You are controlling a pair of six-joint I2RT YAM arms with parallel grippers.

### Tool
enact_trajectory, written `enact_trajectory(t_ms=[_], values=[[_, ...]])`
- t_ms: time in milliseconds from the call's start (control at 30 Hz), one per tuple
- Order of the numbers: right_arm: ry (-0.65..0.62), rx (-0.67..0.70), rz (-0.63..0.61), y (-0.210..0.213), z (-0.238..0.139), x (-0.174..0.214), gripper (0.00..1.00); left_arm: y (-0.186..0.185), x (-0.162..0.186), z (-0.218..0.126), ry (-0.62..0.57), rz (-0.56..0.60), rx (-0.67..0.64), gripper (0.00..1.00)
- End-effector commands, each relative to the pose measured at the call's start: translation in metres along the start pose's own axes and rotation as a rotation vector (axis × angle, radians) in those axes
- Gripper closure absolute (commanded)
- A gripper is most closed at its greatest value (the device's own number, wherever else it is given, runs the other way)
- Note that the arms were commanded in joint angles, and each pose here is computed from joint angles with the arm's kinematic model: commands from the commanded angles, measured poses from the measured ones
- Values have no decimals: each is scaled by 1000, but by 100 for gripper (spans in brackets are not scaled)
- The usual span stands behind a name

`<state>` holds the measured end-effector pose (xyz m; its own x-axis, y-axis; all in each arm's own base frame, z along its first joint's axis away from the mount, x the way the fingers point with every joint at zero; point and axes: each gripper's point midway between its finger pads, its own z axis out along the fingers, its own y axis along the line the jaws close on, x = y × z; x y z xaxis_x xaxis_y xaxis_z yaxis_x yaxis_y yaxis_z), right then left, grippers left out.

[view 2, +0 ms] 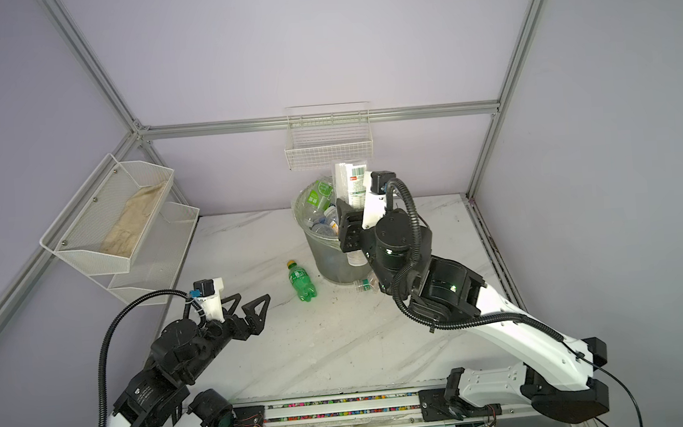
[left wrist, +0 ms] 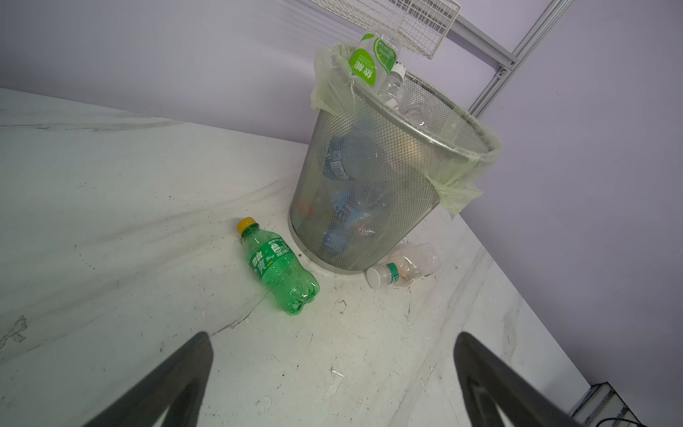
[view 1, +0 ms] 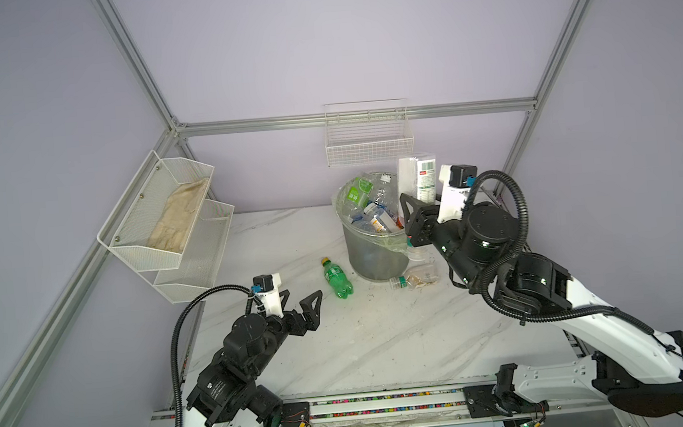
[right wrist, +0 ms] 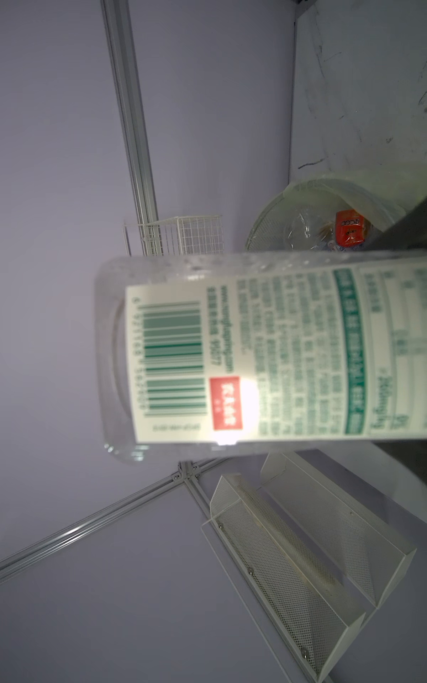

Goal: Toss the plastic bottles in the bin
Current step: 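Lift the red-label bottle with the right gripper and carry it over the bin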

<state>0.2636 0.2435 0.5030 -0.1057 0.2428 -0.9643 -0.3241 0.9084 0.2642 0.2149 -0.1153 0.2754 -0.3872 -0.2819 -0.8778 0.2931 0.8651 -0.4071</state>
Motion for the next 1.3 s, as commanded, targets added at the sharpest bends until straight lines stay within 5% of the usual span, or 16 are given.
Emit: enact_trajectory(t_ms=[0, 667, 1100, 1200, 1267], values=[[-14, 32, -57, -1, 5, -11, 71, 1, 12, 7, 23, -13, 10, 0], [-15, 38, -45, -18, 85, -35, 71, 5, 20, 4, 29, -8, 8, 0], [129, 75, 8, -65, 165, 15, 71, 5, 18, 1, 27, -10, 7, 0], [215, 92, 11, -82, 184, 48, 61, 4, 17, 0, 25, -11, 7, 0], [291, 114, -7, -94, 195, 74, 37, 4, 16, 0, 25, -10, 7, 0]])
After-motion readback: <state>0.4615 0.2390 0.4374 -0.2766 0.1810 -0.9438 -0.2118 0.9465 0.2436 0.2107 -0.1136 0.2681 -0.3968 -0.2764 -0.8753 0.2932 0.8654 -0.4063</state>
